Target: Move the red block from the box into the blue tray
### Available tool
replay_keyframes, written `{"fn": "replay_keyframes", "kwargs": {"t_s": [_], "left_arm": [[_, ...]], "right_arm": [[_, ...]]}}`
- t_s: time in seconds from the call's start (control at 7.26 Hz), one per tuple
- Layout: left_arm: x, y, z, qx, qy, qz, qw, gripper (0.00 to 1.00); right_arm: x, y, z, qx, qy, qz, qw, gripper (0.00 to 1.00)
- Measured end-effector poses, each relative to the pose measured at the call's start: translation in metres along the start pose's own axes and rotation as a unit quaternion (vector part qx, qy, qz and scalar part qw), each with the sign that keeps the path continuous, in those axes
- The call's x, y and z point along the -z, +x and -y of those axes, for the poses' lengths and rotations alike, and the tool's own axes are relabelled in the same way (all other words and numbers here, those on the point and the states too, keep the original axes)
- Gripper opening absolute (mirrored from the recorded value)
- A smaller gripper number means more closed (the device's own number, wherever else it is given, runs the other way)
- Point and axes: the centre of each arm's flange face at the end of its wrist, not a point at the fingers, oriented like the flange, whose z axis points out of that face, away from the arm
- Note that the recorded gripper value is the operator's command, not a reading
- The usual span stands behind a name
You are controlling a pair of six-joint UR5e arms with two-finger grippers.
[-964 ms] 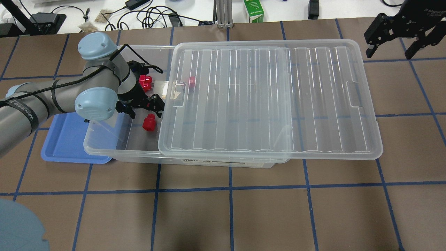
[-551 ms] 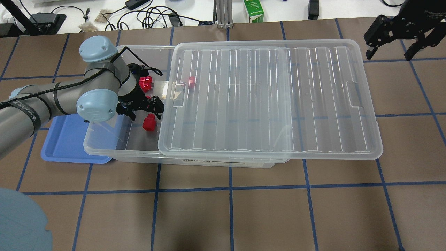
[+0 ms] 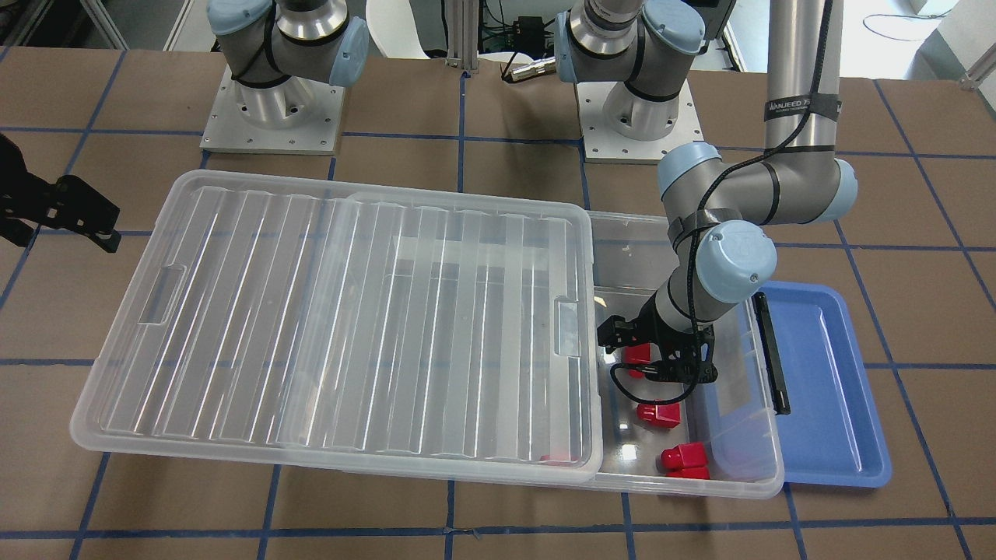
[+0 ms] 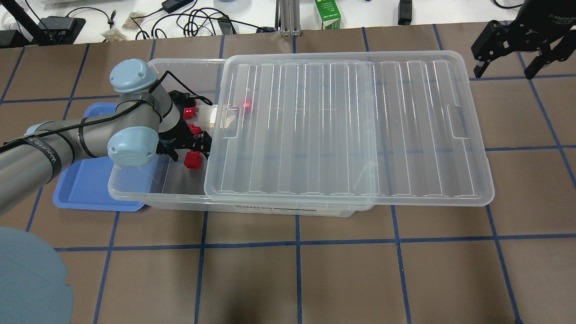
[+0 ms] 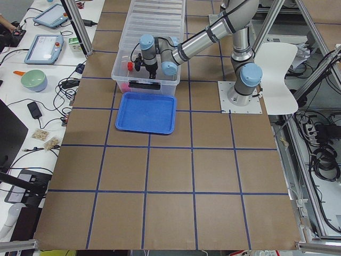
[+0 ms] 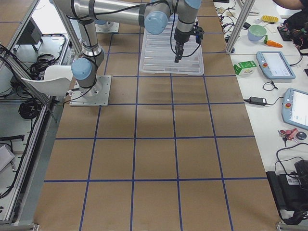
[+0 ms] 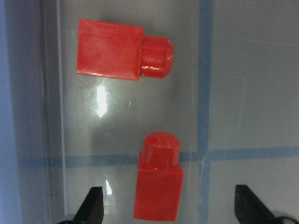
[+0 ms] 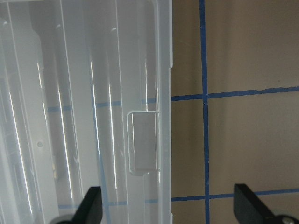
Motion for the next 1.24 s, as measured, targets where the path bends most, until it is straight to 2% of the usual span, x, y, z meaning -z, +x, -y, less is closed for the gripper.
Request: {"fn": "replay_keyframes", "kwargs": {"t_s": [0.14,0.55,0.96,1.24], "left_arm": [[-0.003,0.000,0.000,0.001,-0.003,0.000,1.0000,0.48],[-0.008,0.000,0.000,-0.002,-0.008,-0.001,1.0000,0.00],[0.008,0.002,0.000,0.000,-0.002,0.001,1.0000,0.00],[0.055,0.006,-0.002,0.003,-0.008,0.000,1.0000,0.00]], "right_arm": [[0.002,0.000,-0.001,0.000,0.002,-0.001,1.0000,1.00],[0.004,0.000,-0.002,0.000,0.004,-0.002,1.0000,1.00],[0.004,0.000,-0.002,0.001,0.004,-0.002,1.0000,1.00],[0.004,0.000,-0.002,0.001,0.005,-0.003,1.0000,1.00]]}}
